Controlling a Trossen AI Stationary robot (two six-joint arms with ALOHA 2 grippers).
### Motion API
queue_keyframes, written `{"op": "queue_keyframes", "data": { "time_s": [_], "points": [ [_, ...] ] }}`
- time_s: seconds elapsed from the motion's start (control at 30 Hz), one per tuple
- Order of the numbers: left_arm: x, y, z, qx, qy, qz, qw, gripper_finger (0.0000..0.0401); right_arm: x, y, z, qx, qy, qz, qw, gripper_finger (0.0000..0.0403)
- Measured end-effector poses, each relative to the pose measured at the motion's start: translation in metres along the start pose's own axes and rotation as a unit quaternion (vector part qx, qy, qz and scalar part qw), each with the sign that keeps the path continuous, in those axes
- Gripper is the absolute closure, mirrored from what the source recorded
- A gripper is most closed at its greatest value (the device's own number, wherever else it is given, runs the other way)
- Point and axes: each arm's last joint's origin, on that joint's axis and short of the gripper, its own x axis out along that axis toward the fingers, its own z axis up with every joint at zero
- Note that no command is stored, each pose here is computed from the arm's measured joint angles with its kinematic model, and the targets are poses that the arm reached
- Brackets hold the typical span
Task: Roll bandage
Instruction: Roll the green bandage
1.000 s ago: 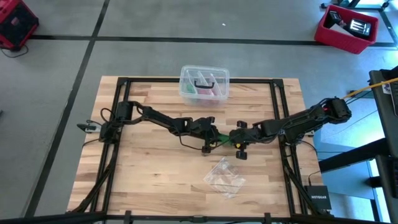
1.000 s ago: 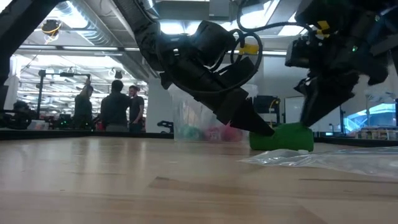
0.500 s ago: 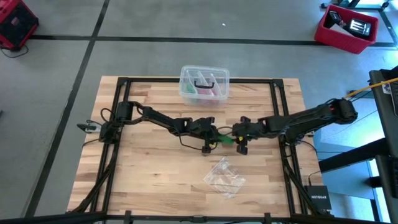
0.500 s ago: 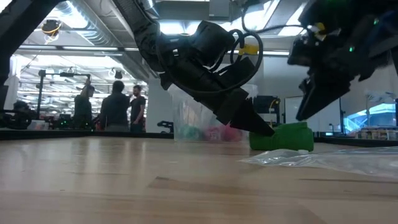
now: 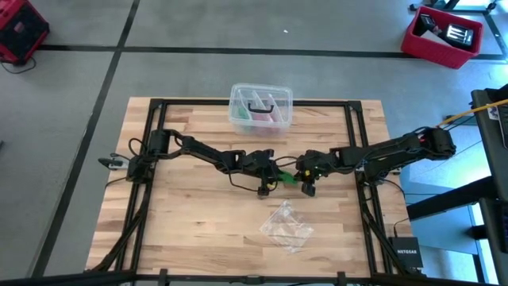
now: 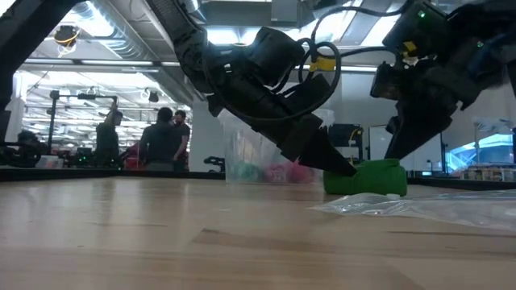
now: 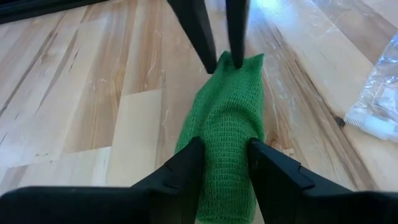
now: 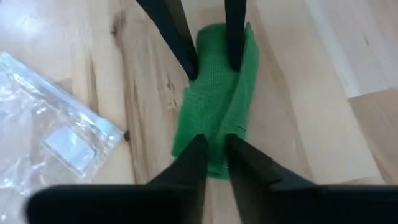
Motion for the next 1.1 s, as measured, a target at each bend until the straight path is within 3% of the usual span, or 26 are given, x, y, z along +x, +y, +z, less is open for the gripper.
{"op": "queue_keyframes", "data": {
  "time_s": [0.13,0.43,0.67,0.93,1.1],
  "points": [
    [0.000,0.000,0.000,0.002,-0.001,0.000,1.000,0.0281,0.000,-0.001,-0.002,-0.023,0.011,-0.016,1.000,0.0393],
    [0.000,-0.003,0.001,0.022,-0.002,-0.001,1.000,0.0281,-0.003,-0.007,-0.001,-0.073,0.007,-0.120,0.990,0.0398],
    [0.000,-0.007,0.002,0.035,-0.002,-0.004,0.999,0.0281,-0.002,-0.011,-0.007,-0.108,0.028,-0.149,0.983,0.0400],
    [0.000,-0.007,0.002,0.033,-0.002,-0.004,0.999,0.0281,0.003,-0.013,-0.019,-0.072,0.035,-0.126,0.989,0.0397],
    [0.000,-0.008,0.002,0.023,-0.002,-0.005,1.000,0.0281,0.002,-0.012,-0.015,-0.042,0.025,-0.131,0.990,0.0364]
  ]
}}
